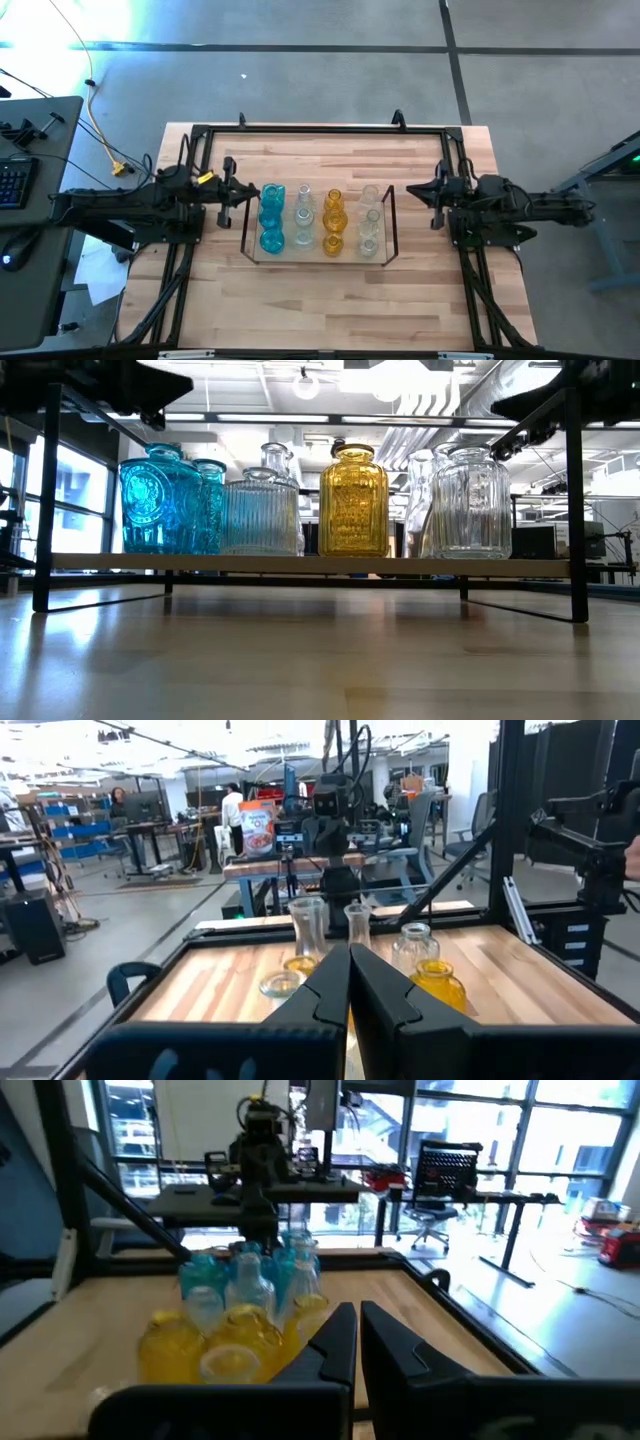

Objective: Sort vases onto shelf
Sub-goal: Return to Home Position

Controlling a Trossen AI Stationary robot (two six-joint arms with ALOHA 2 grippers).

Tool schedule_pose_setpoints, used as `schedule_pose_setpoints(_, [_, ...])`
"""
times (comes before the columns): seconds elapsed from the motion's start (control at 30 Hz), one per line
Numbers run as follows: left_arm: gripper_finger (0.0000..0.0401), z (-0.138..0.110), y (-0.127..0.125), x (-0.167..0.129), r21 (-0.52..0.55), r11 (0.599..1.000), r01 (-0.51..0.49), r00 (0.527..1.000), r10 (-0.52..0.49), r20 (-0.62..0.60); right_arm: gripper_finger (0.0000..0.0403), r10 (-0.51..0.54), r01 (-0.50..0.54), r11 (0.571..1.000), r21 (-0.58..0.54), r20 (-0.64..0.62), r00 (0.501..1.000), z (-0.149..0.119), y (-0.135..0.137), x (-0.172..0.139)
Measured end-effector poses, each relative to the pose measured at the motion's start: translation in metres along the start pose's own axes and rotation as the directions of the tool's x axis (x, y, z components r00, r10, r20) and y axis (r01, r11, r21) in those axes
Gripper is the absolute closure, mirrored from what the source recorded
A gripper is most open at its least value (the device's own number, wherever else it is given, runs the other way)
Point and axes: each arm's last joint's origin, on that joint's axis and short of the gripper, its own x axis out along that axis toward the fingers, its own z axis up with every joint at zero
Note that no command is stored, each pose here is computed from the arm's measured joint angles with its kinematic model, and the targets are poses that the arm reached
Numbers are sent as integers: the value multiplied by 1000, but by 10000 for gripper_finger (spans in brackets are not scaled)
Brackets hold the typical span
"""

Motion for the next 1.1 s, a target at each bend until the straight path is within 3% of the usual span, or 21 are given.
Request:
schedule_pose_setpoints(0.67, [401, -42, -6, -16, -68, 998, -1, 1000, 0, -5, 403, -71, 70, 997, 24, 23, 997, -46, -4, -5])
schedule_pose_setpoints(0.9, [401, -58, -9, -20, -81, 997, 1, 1000, -3, -20, 403, -73, 73, 997, 30, 9, 997, -50, -4, -4])
schedule_pose_setpoints(1.1, [401, -56, -9, -26, -70, 998, 0, 1000, 0, 0, 403, -73, 73, 997, 33, 5, 997, -50, -4, -4])
